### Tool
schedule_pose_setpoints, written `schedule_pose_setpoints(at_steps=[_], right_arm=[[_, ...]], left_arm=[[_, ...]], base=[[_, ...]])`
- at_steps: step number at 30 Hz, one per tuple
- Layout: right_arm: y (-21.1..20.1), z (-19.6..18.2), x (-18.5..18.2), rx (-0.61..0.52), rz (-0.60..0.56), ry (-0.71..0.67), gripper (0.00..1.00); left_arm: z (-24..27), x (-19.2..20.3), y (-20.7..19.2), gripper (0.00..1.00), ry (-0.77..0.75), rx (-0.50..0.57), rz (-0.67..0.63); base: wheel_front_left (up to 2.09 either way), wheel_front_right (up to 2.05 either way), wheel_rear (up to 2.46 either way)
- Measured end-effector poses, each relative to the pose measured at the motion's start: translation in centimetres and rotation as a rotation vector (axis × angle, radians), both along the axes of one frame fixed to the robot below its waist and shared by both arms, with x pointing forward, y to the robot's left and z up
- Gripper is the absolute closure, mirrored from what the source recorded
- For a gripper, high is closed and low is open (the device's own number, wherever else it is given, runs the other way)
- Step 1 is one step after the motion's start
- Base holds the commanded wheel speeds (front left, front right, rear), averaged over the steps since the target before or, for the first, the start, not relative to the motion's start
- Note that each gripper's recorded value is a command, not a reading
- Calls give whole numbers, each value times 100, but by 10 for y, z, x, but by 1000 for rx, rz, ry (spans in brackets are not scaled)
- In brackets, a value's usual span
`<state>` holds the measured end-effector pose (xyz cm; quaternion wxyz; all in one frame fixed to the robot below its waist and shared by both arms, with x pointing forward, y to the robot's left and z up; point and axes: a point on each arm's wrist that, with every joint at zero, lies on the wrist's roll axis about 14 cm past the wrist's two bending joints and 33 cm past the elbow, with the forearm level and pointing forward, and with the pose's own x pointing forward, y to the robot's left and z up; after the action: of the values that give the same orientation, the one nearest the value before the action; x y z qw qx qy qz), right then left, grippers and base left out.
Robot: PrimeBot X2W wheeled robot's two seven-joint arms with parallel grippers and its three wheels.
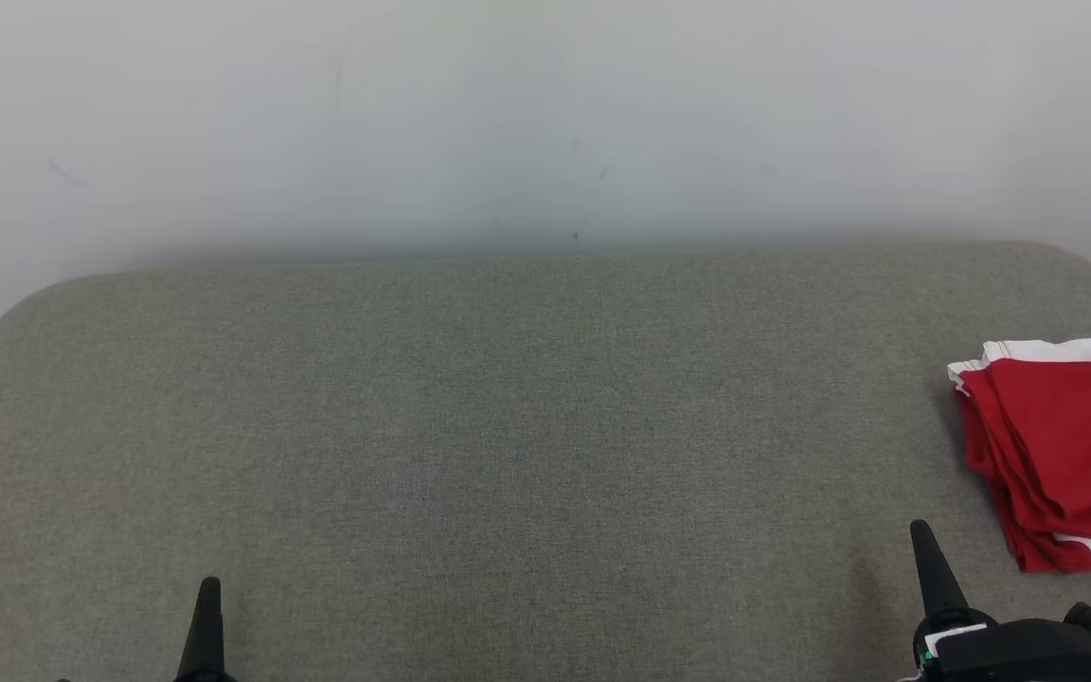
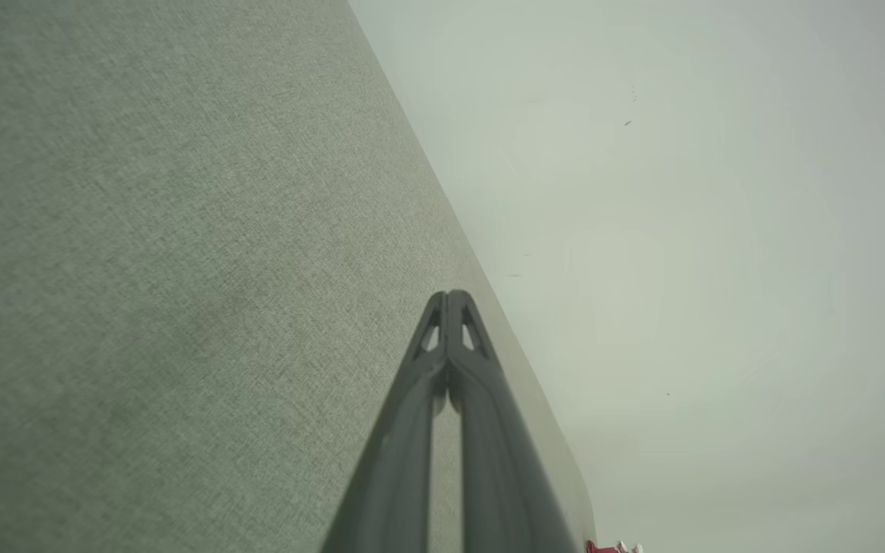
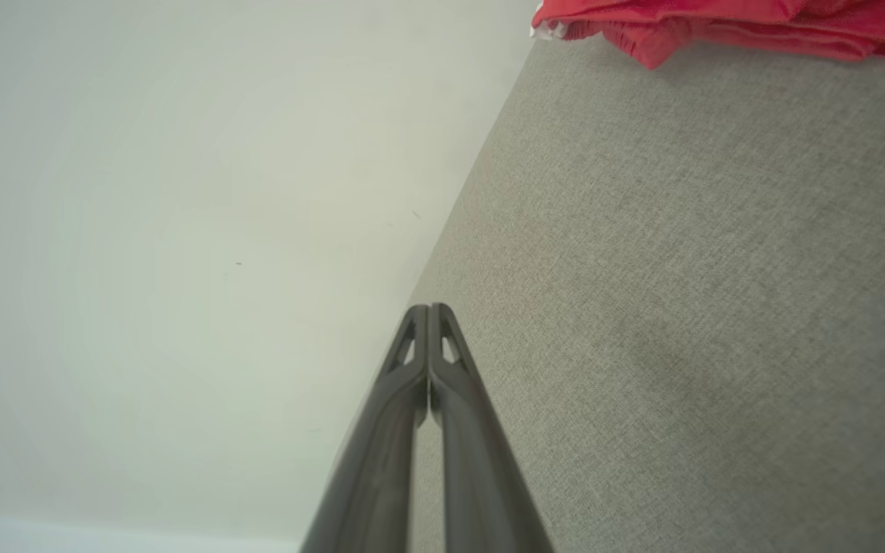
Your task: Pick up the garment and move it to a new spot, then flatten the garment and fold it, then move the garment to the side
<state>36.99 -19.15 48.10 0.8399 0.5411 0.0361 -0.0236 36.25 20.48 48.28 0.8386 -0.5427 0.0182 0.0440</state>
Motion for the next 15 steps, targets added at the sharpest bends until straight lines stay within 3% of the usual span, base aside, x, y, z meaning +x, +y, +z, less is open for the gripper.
schedule_pose_setpoints(at_steps=[15], right_arm=[[-3, 7, 6, 134, -10, -19, 100]], left_arm=[[7, 9, -2, 100, -22, -133, -10]], base=[[0, 0, 0]])
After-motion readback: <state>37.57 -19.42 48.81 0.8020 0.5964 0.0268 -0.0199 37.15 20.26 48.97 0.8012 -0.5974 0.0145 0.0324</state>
